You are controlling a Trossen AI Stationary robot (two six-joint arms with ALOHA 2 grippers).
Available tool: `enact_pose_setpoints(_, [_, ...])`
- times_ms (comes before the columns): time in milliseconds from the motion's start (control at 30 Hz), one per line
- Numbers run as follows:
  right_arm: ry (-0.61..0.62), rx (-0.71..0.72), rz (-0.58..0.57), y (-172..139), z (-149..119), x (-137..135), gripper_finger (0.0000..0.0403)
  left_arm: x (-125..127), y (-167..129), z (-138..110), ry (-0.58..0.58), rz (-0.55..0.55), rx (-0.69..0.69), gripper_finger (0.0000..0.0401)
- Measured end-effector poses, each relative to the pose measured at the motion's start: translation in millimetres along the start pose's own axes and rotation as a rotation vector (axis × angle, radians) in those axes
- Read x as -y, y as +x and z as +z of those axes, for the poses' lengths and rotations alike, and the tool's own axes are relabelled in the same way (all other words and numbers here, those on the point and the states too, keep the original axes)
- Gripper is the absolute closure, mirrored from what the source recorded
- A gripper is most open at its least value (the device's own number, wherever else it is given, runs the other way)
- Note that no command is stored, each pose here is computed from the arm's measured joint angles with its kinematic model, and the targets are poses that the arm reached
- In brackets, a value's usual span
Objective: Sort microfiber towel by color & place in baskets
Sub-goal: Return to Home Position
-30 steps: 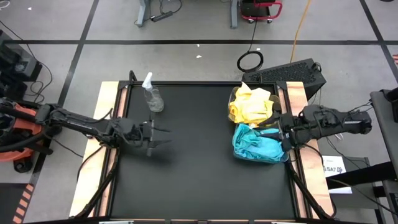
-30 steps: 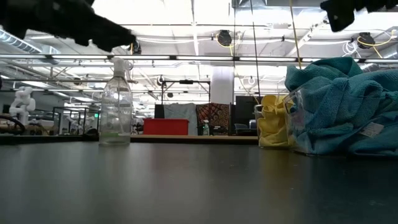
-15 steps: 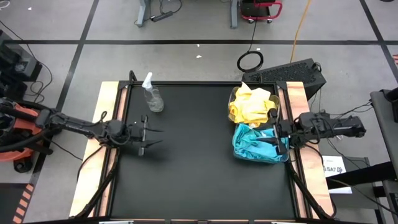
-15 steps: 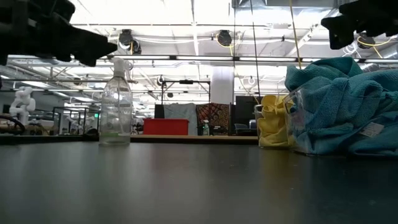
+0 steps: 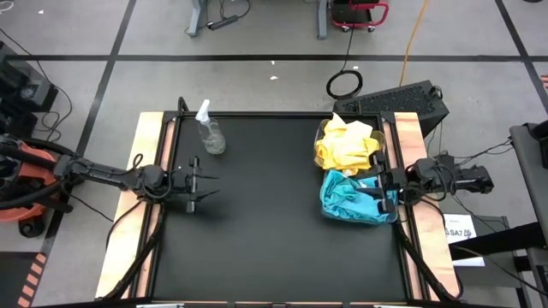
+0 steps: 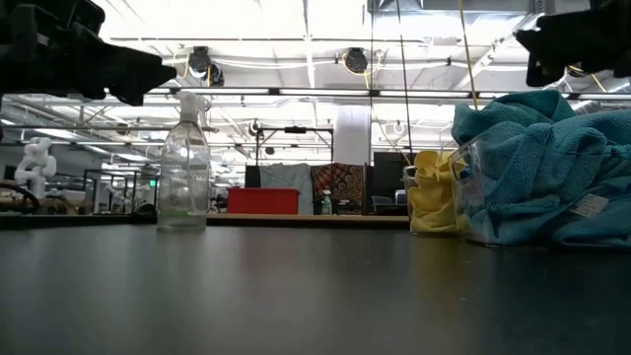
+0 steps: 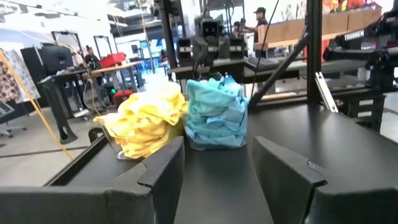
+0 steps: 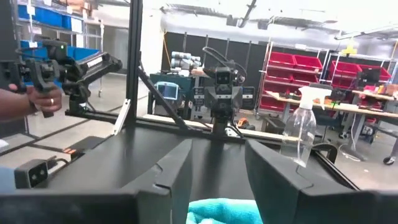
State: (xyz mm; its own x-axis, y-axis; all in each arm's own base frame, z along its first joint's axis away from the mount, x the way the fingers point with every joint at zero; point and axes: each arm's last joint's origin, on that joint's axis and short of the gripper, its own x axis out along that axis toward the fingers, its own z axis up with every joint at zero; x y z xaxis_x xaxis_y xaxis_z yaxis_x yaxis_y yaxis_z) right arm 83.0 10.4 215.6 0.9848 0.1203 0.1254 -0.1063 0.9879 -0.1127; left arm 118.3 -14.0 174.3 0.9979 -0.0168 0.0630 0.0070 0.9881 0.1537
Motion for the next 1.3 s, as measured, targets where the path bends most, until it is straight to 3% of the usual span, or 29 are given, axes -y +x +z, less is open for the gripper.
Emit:
enact_pose_setpoints(433, [-0.014,-0.054,-0.003,3.2,-17.9,-1.3,0.0294,0.6,-4.4,-7.3,-0.044,-0.009,-0.076,0.0208])
enact_pose_setpoints(767, [0.091,-0.094,-0.033,6.6,-41.6,-0.8,0.0313,0.8,-5.4,-9.5,-0.040,-0.012,-0.099,0.0208])
enact_pose_setpoints(1033, [0.092,-0.051,-0.042,7.0,-38.4,0.0,0.0314,1.0,-5.5,-10.8,-0.063,-0.012,-0.111,0.0208])
enact_pose_setpoints(1300, [0.240,-0.063,-0.045,6.9,-39.8,-0.1,0.0314,0.5,-5.4,-9.2,-0.066,-0.001,-0.094,0.0208])
